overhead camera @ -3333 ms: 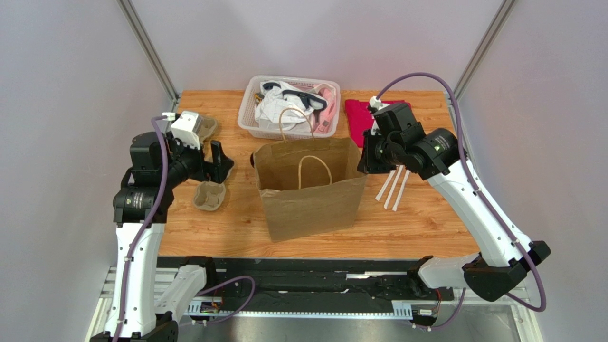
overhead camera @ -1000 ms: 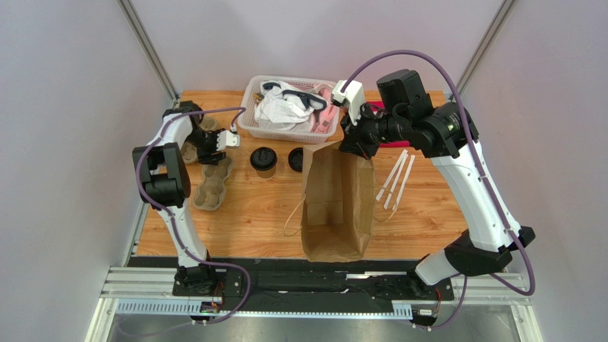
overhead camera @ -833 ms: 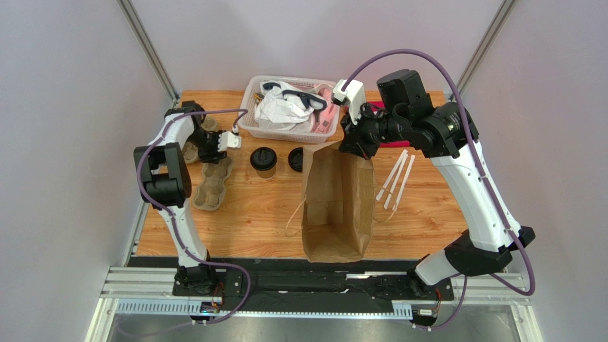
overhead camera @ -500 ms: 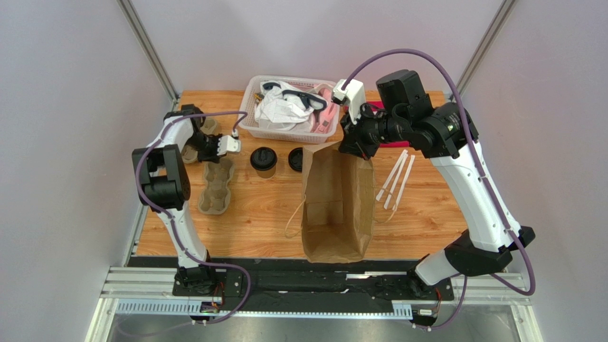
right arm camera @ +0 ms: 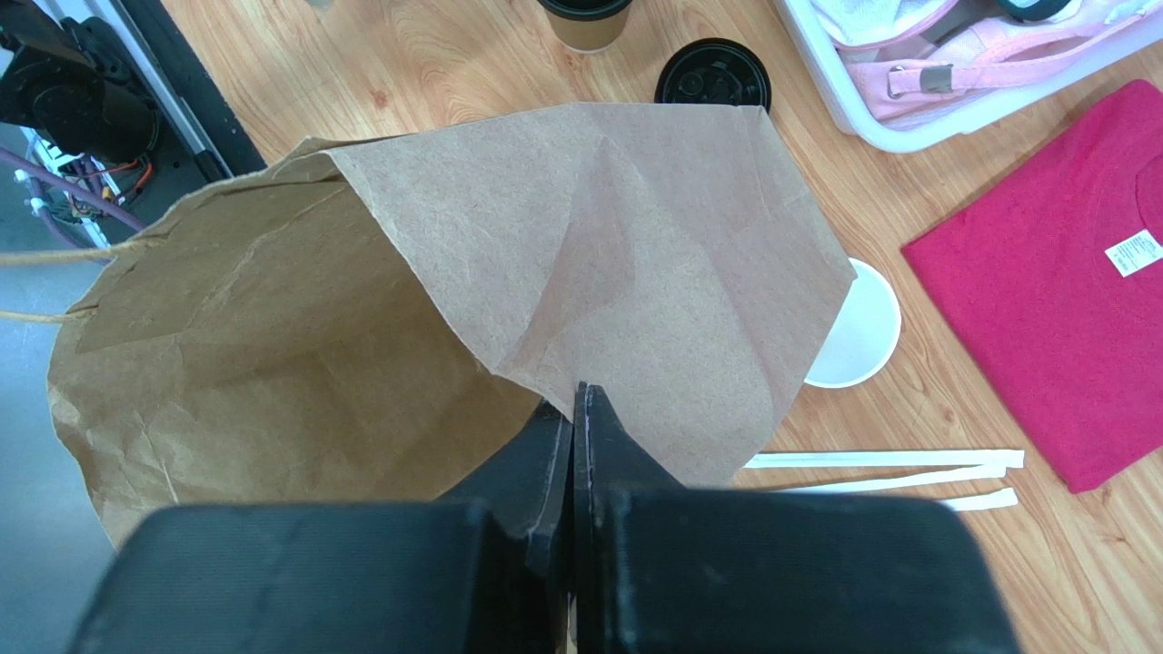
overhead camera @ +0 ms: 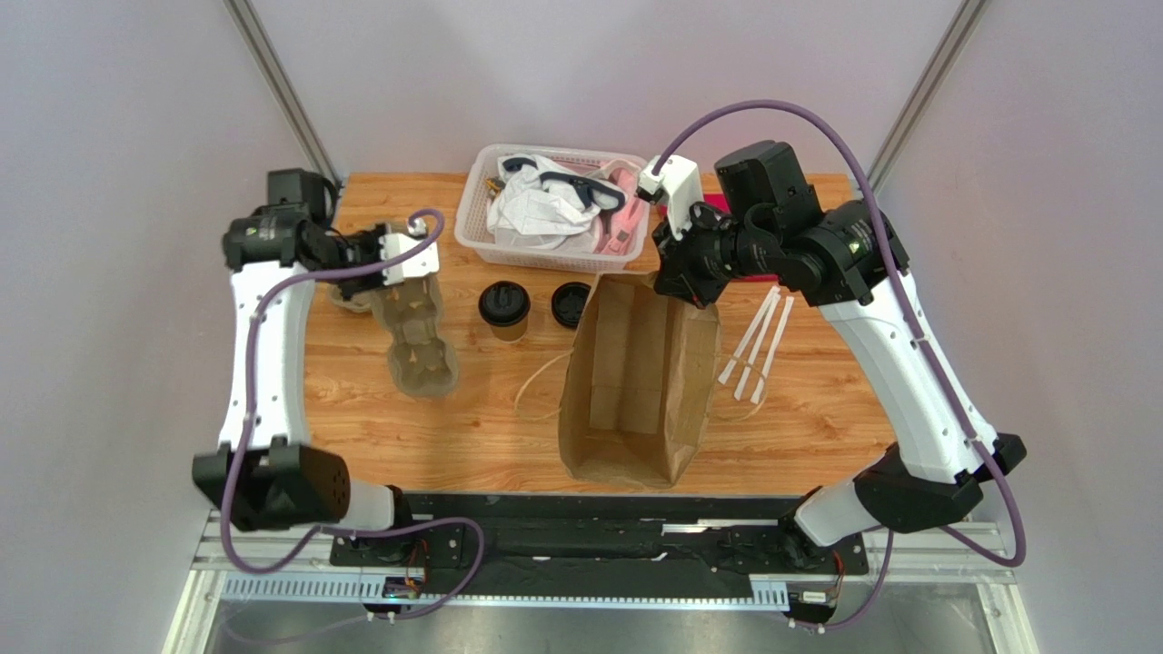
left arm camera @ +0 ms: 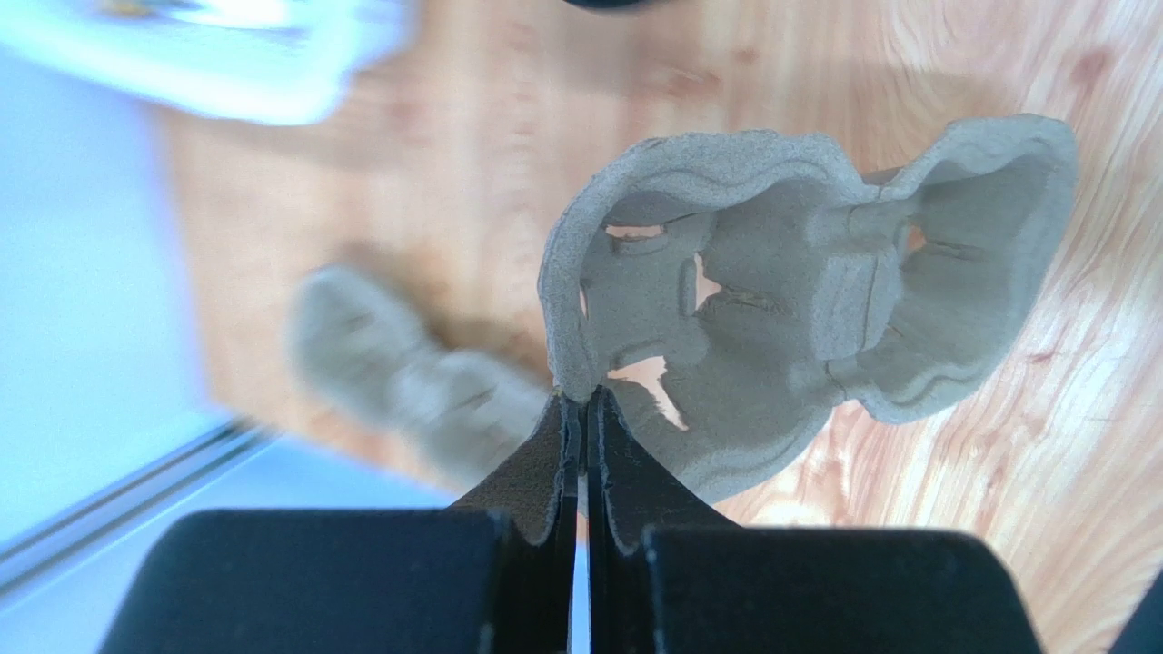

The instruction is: Pack the takeout coffee

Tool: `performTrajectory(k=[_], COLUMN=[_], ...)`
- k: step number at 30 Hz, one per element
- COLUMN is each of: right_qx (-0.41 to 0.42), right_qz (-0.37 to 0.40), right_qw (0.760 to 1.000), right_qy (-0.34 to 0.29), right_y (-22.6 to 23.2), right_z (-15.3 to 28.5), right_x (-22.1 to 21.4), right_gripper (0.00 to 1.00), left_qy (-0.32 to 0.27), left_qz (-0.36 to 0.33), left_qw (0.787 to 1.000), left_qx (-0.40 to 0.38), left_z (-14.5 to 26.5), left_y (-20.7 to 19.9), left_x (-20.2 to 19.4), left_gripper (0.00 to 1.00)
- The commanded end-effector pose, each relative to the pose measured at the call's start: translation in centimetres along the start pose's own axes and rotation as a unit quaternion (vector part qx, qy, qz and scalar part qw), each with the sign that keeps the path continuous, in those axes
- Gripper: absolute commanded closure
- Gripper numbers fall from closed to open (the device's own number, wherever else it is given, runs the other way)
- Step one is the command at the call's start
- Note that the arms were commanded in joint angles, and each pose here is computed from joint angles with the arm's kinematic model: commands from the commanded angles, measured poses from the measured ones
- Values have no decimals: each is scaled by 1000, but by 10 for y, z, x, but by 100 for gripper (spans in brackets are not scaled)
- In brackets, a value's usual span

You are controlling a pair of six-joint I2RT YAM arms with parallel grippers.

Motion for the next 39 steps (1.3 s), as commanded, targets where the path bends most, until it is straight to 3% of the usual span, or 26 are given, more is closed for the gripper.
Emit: performTrajectory(k=[1,2,5,8,11,14,21,22,25,35,39], right_qx=[-6,-7,-7,-8,-19,-24,-37,-40,-52,-1,21], right_qz=[-32,-34,-39,-45,-47,-49,-53,-55,-56,-67,-70], right_qw=[998,998,998,997,997,997,996,996,994,996,995], right_qy=[54,54,57,61,56,50,57,62,72,66,65], right_y=[7,7,7,6,3,2,-2,-3,-8,3,10], right_z=[19,18,15,11,9,10,3,1,-5,-8,-3], right_x=[-23,-23,-24,-24,-20,-16,-17,-19,-21,-14,-15], right_gripper=[100,100,100,100,100,100,100,100,100,100,100], left_qy=[-73,-86,-141,-199,-256,-302,-317,-288,-276,-243,-198], left_qz=[47,56,47,11,27,33,2,-5,-22,-187,-230], left_qw=[992,982,951,921,892,879,896,899,906,896,899], left_qx=[89,159,270,335,371,369,312,330,319,321,316], left_z=[86,121,181,225,253,263,227,224,200,158,127], left_y=[-6,3,10,7,6,4,9,14,21,-1,-14], left_x=[75,97,148,190,214,228,251,249,265,311,318], left_gripper=[100,100,100,100,100,100,100,100,100,100,100])
Point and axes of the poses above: each gripper's point midway between its finger pads, its own z axis back along the fingers, its own y axis along the line the jaws close on, x = y × z, the point moved 7 cm from there along z, back along the fingers, and after that the axes turned 8 degrees about -z, right-handed, at the moved point
